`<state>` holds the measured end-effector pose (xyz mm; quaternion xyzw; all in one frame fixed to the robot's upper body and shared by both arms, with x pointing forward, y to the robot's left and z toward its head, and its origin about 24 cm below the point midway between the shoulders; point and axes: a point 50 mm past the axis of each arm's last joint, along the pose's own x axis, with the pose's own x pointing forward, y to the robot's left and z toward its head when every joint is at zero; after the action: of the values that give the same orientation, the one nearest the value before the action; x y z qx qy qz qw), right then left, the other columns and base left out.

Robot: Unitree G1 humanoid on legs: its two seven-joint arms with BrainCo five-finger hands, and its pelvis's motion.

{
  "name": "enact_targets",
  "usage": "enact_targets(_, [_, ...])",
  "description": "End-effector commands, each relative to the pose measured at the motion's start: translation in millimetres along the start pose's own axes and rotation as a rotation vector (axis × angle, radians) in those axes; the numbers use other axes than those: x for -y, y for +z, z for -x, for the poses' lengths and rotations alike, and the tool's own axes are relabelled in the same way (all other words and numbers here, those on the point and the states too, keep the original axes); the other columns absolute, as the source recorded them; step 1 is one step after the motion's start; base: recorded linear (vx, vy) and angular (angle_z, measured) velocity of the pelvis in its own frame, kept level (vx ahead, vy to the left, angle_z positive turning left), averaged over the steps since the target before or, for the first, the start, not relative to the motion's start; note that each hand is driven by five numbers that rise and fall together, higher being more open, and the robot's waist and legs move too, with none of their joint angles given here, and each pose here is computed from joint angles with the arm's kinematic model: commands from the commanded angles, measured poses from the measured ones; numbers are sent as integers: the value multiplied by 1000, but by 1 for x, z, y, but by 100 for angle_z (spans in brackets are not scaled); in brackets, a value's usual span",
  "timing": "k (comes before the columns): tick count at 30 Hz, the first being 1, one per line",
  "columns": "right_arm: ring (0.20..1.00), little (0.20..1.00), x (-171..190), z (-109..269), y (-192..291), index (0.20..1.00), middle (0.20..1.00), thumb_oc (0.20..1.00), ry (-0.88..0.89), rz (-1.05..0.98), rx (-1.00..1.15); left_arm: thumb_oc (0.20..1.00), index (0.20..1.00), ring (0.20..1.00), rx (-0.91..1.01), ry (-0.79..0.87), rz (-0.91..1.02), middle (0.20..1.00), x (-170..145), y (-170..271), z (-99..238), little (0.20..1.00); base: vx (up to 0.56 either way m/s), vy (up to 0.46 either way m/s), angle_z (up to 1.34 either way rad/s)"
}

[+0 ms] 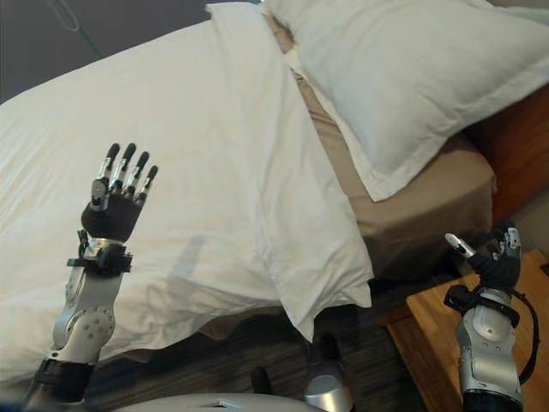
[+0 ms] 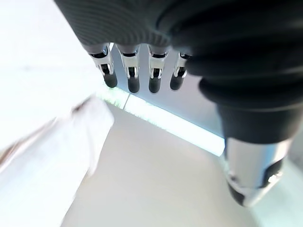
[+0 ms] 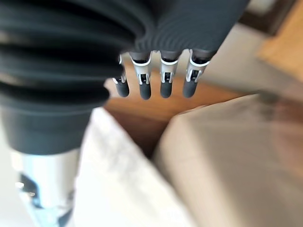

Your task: Making the bed.

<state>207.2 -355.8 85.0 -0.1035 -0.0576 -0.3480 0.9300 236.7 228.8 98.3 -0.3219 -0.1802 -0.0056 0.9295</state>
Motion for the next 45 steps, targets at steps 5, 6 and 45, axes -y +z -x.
enact_targets(5, [200, 200, -88, 15, 56, 200, 200, 200, 454, -620, 182, 1000, 1000, 1000, 50, 138, -68, 1000, -21, 10, 12, 1000, -10, -17, 5])
enact_targets(6, [200, 200, -98, 19, 57, 200, 200, 200, 501, -669, 163, 1000, 1000, 1000, 35, 151, -69, 1000, -24, 8, 15, 1000, -11, -31, 5])
enact_targets(45, [200, 200, 10, 178, -199, 200, 200, 200, -173, -402, -1083, 1000, 1000, 1000, -91, 144, -44, 1000, -27, -23, 33, 1000, -1, -7, -2])
